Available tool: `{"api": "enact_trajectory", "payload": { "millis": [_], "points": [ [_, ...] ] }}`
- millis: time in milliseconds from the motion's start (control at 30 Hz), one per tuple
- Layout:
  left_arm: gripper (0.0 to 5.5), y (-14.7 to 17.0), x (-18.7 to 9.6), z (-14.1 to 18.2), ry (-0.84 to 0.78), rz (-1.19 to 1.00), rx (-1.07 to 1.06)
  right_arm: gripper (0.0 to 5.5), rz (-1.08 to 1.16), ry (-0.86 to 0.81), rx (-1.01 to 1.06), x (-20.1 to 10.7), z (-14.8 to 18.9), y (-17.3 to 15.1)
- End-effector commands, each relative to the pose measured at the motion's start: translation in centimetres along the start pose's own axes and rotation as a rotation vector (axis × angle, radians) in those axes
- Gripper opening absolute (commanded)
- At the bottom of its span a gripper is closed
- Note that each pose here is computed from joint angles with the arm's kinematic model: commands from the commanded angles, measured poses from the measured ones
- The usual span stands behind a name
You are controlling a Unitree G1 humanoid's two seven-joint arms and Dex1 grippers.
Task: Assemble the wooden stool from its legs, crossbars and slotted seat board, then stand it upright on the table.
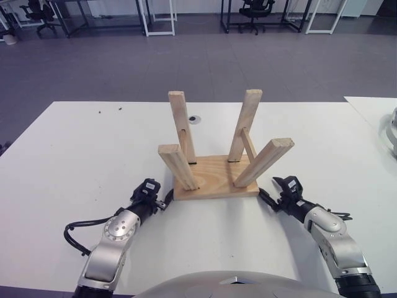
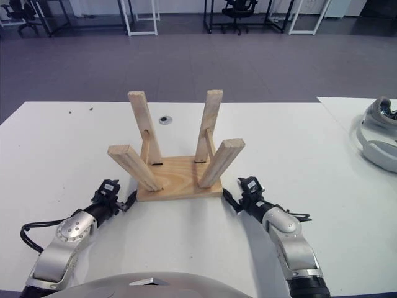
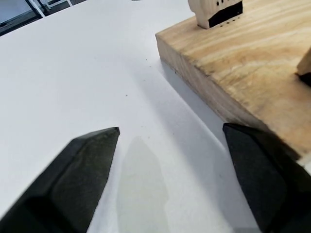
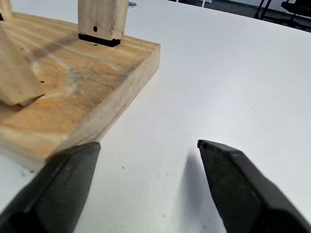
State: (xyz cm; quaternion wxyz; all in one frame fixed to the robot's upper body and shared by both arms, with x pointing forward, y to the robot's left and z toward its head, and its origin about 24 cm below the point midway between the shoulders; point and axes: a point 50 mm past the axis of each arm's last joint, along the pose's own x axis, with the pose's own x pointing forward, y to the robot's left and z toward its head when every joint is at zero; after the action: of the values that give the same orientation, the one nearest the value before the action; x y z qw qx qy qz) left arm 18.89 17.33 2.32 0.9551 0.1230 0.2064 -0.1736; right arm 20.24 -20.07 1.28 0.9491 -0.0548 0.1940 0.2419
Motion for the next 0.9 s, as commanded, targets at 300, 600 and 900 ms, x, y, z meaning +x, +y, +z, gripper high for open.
{"api": "enact_trajectory", "payload": {
  "millis": [300, 600, 900],
  "points": [
    [3.96, 0.9, -3.6, 9.9, -0.223, -0.19, -0.11, 3.78, 0.374, -0.193, 0.217, -3.8, 10.7, 3.1],
    [3.96, 5.5, -4.3, 6.5, -0.057, -0.078, -0.016, 3.78, 0.271, -0.07, 0.161, -4.4, 8.3, 0.5],
    [3.96, 8.1, -4.8, 9.9, -0.233, -0.016, -0.043, 3.78, 0.274, -0.099, 0.137, -4.6, 8.8, -0.4]
  ]
}}
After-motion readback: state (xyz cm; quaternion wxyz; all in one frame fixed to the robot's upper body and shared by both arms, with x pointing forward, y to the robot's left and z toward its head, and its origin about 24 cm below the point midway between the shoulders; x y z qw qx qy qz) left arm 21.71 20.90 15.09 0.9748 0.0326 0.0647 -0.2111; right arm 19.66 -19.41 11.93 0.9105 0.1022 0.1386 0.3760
